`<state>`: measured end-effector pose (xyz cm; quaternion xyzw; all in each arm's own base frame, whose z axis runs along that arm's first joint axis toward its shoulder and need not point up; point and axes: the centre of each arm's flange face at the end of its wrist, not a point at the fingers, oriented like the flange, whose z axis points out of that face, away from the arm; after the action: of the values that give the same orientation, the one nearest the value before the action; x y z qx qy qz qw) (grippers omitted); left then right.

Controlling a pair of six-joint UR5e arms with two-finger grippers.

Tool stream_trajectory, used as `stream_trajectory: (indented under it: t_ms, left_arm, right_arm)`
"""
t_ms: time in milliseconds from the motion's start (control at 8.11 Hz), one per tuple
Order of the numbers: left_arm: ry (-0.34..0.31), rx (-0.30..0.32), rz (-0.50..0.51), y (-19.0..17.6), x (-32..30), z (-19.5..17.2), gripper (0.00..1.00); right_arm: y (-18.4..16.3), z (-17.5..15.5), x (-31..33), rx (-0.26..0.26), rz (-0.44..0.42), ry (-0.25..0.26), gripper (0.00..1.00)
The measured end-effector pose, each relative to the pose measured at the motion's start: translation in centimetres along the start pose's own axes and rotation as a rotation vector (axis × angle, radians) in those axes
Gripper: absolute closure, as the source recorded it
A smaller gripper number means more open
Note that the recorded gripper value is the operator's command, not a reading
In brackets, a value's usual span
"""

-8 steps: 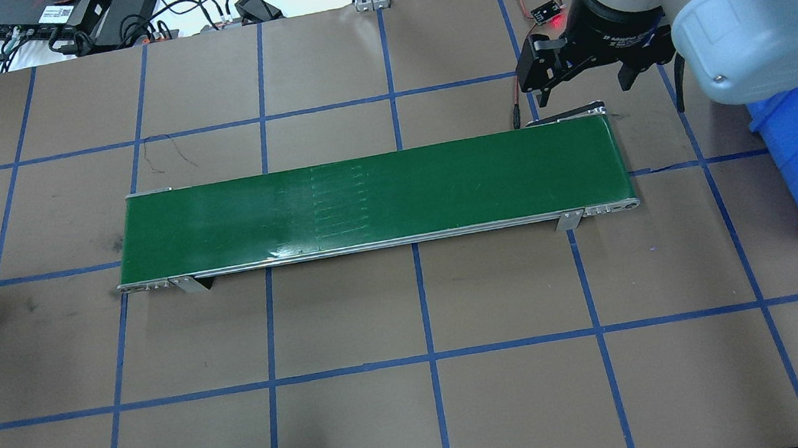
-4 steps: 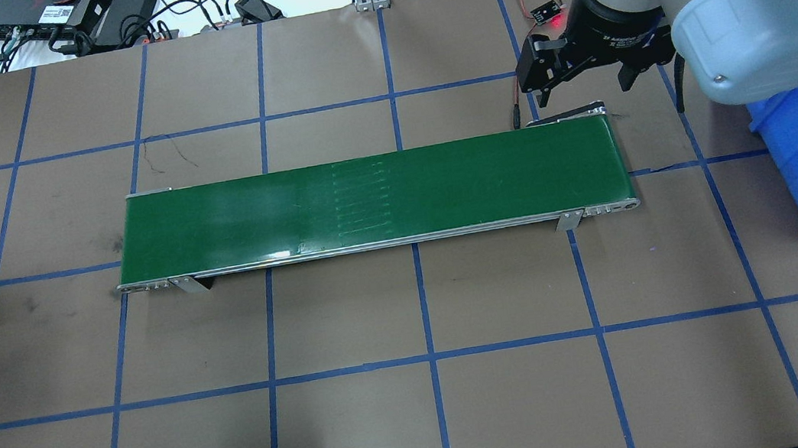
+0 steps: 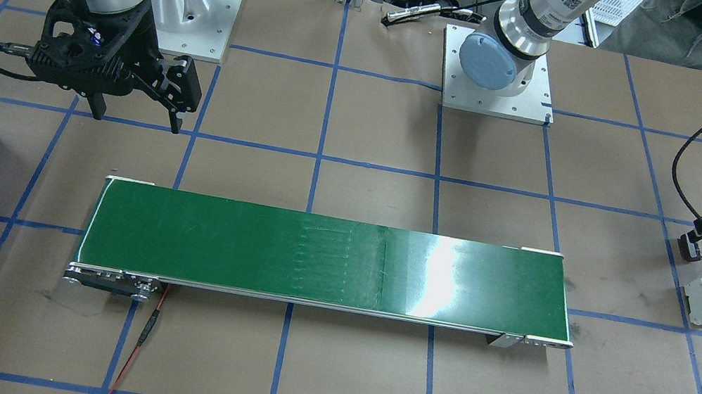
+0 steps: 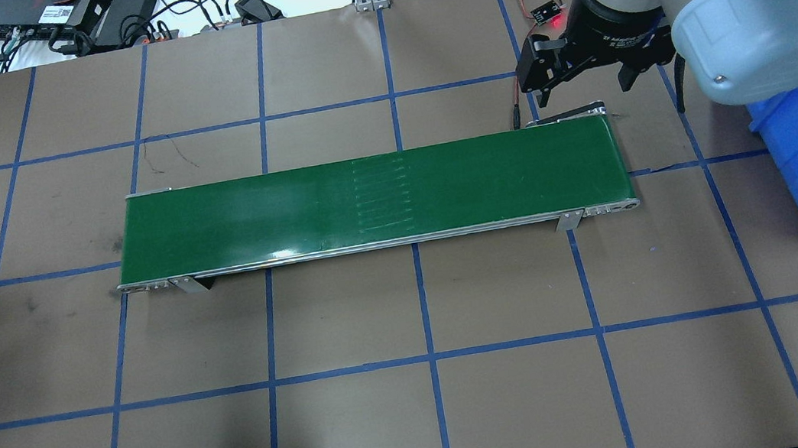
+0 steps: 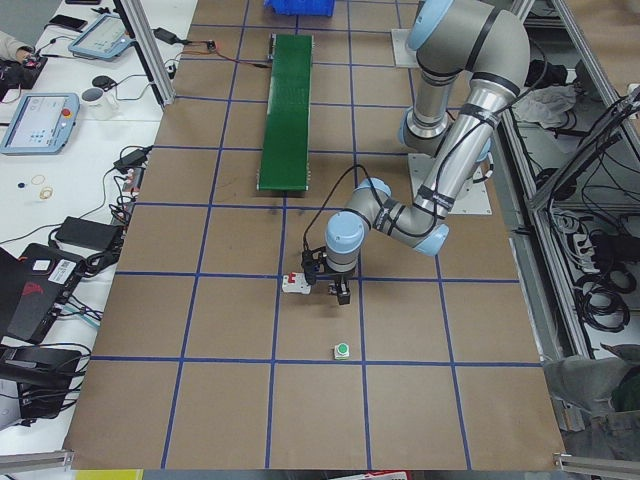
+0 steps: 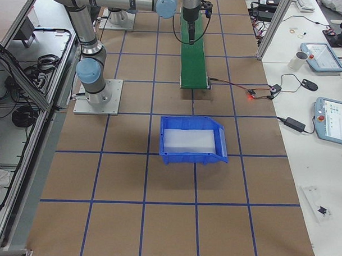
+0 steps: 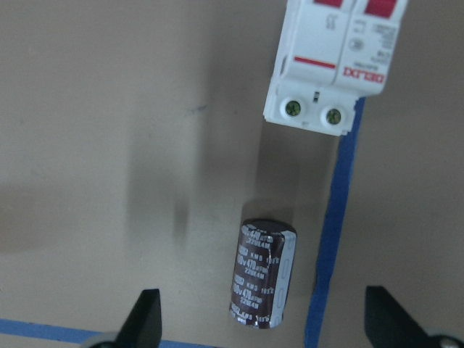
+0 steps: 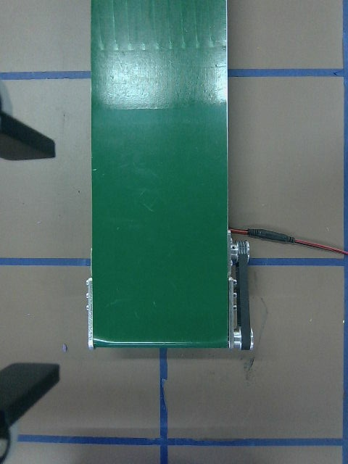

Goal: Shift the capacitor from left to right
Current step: 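Lower the left gripper over the brown capacitor and close on it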

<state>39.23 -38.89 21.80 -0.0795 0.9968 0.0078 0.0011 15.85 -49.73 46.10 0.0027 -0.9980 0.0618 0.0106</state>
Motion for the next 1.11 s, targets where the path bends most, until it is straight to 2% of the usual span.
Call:
stream_trajectory:
  t_ms: [370,1110]
  left_arm:
    - [0.017,0.018,-0.001,-0.4,-0.1,1.1,0.0]
    - [0.059,-0.008,-0.003,0.1,0.4,4.2,0.04]
  right_arm:
    - [0.0,0.0,0.0,0.0,0.002,-0.001,0.0]
    - [0.0,0.0,0.0,-0.001,0.005,-0.001,0.0]
